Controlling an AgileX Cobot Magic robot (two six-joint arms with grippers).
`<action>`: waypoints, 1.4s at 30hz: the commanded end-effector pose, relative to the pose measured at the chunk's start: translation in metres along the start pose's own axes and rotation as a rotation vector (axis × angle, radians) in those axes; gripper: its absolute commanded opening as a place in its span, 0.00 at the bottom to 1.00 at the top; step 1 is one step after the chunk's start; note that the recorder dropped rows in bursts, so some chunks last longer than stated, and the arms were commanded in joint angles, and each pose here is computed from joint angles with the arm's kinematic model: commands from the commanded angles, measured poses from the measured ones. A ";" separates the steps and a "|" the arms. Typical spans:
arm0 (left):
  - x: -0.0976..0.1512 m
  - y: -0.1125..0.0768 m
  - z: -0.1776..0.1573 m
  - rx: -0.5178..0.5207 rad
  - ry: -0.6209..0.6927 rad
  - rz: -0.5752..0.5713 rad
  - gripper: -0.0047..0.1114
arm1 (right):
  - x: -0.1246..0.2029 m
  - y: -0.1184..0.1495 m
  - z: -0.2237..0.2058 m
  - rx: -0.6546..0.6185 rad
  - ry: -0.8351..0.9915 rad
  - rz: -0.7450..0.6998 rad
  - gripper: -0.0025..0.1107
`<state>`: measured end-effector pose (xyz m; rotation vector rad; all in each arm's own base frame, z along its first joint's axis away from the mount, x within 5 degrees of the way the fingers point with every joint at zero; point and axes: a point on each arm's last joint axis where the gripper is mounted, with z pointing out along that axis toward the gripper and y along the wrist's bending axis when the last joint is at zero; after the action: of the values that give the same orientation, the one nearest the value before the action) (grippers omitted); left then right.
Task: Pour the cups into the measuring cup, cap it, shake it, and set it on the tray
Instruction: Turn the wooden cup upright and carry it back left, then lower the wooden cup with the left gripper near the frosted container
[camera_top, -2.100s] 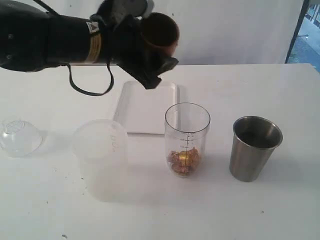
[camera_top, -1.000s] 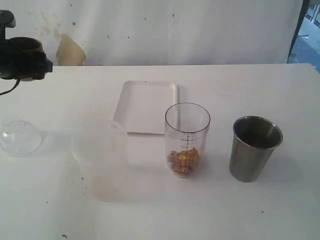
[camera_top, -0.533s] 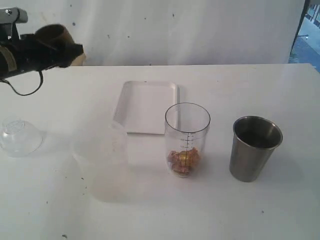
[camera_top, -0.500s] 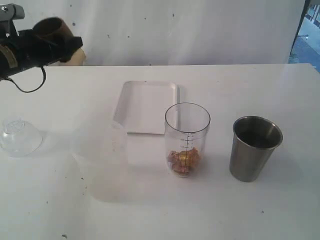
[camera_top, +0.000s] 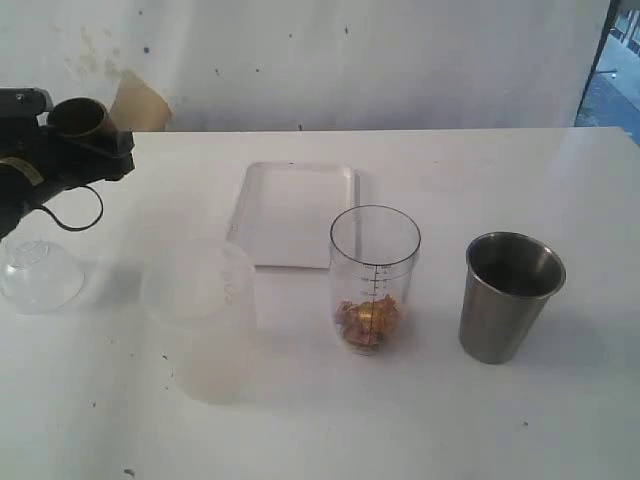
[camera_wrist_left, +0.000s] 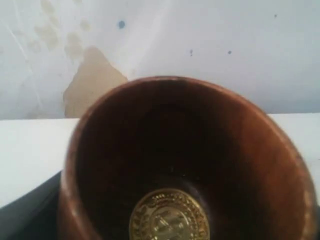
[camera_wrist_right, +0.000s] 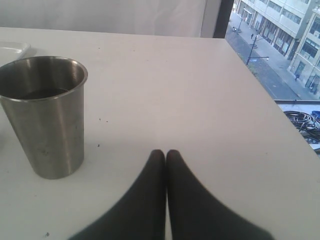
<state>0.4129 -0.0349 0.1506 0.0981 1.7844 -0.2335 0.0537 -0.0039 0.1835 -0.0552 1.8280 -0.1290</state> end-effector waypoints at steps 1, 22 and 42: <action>0.006 -0.008 0.001 0.112 0.011 -0.072 0.04 | 0.001 0.000 0.000 -0.004 -0.009 -0.003 0.02; 0.055 -0.035 0.010 0.208 0.206 0.060 0.04 | 0.001 0.000 0.000 -0.004 -0.009 -0.003 0.02; 0.061 -0.037 0.008 0.232 0.271 0.091 0.04 | 0.001 0.000 0.000 -0.004 -0.009 -0.003 0.02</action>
<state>0.3999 -0.0724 0.0903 0.3595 2.0284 -0.3567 0.0537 -0.0038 0.1835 -0.0539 1.8281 -0.1270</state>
